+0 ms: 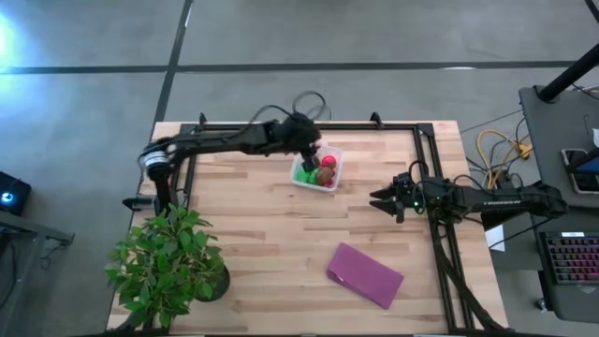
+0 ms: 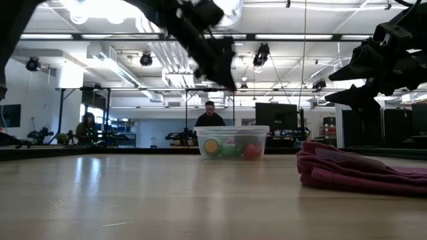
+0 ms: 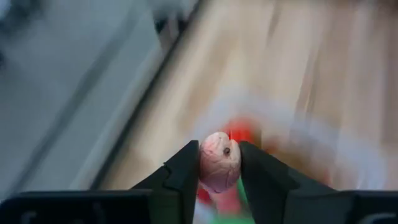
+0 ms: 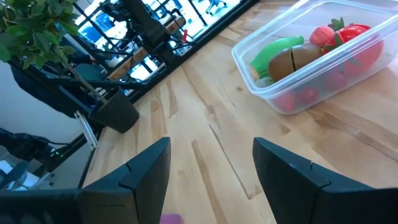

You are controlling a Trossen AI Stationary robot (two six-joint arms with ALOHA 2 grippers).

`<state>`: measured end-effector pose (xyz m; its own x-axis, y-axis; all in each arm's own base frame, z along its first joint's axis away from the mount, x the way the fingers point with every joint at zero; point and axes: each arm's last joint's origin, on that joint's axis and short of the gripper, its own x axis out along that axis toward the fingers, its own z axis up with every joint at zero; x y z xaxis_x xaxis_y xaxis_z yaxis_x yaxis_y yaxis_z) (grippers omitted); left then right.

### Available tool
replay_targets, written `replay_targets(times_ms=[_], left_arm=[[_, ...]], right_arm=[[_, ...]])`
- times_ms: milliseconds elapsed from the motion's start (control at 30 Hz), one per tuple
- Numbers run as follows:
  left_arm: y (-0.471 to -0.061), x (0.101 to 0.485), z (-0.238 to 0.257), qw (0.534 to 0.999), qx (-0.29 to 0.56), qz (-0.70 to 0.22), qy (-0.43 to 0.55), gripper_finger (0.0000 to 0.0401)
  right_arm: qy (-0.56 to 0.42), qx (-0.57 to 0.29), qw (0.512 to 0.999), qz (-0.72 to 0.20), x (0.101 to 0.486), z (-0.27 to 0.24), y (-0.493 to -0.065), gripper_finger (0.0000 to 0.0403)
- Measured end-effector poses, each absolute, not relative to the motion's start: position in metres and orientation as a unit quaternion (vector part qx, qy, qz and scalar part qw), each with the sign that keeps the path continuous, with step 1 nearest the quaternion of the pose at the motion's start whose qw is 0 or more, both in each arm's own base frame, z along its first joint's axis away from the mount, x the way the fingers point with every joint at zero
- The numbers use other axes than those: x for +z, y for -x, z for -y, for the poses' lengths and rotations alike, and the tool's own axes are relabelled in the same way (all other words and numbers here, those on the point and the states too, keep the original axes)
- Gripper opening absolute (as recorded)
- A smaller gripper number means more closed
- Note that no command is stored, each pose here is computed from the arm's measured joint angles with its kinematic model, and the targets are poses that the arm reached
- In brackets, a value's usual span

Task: Pick and placing Produce into tupperware
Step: Put the peach in the transparent bin, then return to Home Position

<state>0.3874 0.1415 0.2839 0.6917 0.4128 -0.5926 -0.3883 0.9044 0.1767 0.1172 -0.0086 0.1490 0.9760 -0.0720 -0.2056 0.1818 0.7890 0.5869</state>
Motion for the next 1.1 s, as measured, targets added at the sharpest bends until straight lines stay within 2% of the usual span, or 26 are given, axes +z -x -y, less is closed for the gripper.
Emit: replay_targets(times_ms=[100, 267, 367, 467, 567, 700, 833, 933, 1100], left_arm=[[-0.393, 0.253, -0.143, 0.889, 0.216, -0.402, 0.032, 0.0123], [-0.402, 0.242, -0.137, 0.876, 0.222, -0.424, 0.055, 0.0180], [-0.405, 0.255, -0.135, 0.884, 0.229, -0.405, 0.047, 0.0209], [-0.398, 0.295, -0.132, 0.903, 0.233, -0.357, 0.044, 0.0229], [-0.380, 0.338, -0.126, 0.916, 0.239, -0.320, 0.044, 0.0237], [-0.346, 0.386, -0.112, 0.928, 0.251, -0.259, 0.094, 0.0237], [-0.304, 0.419, -0.086, 0.940, 0.228, -0.226, 0.114, 0.0237], [-0.279, 0.418, -0.062, 0.945, 0.201, -0.222, 0.131, 0.0237], [-0.243, 0.383, -0.036, 0.941, 0.187, -0.200, 0.197, 0.0238]], right_arm=[[-0.318, -0.067, 0.942, -0.086, 0.149, 0.009, -0.117, 0.0219], [-0.318, -0.067, 0.942, -0.086, 0.149, 0.009, -0.117, 0.0219], [-0.318, -0.067, 0.942, -0.087, 0.149, 0.009, -0.117, 0.0219], [-0.318, -0.067, 0.942, -0.087, 0.149, 0.009, -0.117, 0.0219], [-0.318, -0.067, 0.942, -0.086, 0.149, 0.009, -0.117, 0.0219], [-0.318, -0.067, 0.942, -0.086, 0.149, 0.009, -0.117, 0.0219], [-0.318, -0.067, 0.942, -0.087, 0.149, 0.009, -0.117, 0.0219], [-0.318, -0.068, 0.942, -0.087, 0.149, 0.009, -0.117, 0.0219], [-0.318, -0.067, 0.942, -0.087, 0.149, 0.009, -0.117, 0.0219]])
